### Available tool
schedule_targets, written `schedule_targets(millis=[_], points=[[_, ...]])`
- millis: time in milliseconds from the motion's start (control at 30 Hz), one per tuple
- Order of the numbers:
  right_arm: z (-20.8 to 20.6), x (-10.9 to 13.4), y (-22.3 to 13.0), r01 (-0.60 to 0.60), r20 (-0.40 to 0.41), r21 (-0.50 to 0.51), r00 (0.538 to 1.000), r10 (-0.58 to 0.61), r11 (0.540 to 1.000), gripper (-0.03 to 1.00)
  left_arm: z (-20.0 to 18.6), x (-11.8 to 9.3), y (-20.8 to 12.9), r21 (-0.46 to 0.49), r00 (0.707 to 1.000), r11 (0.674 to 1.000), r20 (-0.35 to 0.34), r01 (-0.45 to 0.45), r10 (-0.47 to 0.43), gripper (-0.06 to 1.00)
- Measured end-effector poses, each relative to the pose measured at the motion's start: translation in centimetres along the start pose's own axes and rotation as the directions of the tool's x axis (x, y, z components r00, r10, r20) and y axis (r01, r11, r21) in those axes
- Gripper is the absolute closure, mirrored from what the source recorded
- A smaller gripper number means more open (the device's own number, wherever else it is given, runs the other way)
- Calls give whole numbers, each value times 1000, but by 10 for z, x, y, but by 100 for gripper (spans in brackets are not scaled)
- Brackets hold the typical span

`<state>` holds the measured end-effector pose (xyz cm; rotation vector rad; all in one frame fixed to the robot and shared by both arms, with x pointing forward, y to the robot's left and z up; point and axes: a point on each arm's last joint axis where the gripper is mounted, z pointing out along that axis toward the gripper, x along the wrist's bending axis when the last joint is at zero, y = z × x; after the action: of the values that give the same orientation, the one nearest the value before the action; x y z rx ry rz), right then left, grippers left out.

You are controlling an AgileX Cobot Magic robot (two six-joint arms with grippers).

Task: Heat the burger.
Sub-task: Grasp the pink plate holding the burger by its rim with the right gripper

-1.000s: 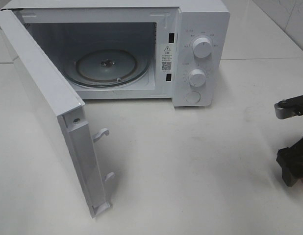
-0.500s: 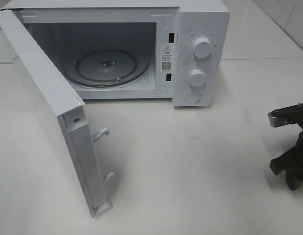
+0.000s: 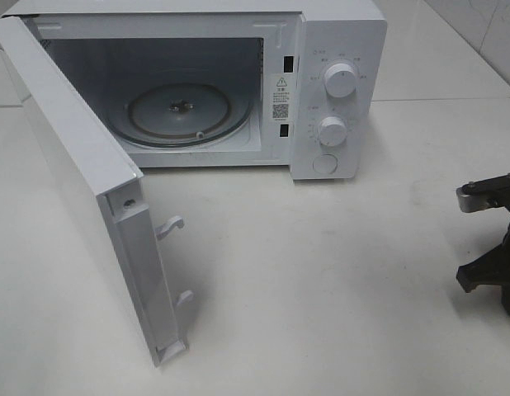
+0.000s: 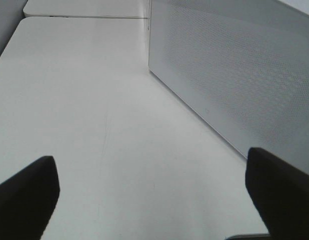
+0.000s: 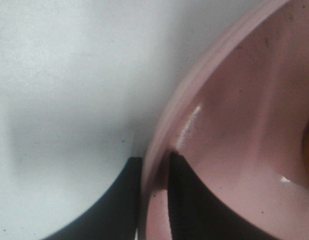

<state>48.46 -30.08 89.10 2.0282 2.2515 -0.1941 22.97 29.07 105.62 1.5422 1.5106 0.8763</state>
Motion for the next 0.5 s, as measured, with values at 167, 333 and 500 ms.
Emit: schedule_targets(millis=[167,333,500], points=[[-6,-1,-2,-5,38,-1,999,5,1000,84,0,0,0,0,1000,1000,0,0,0,2],[-15,1,-4,1,108,-8,994,0,1000,89,0,0,0,0,1000,1000,0,0,0,2],[-20,4,-5,2,153,-12,988,0,1000,90,0,0,0,0,1000,1000,0,0,0,2]])
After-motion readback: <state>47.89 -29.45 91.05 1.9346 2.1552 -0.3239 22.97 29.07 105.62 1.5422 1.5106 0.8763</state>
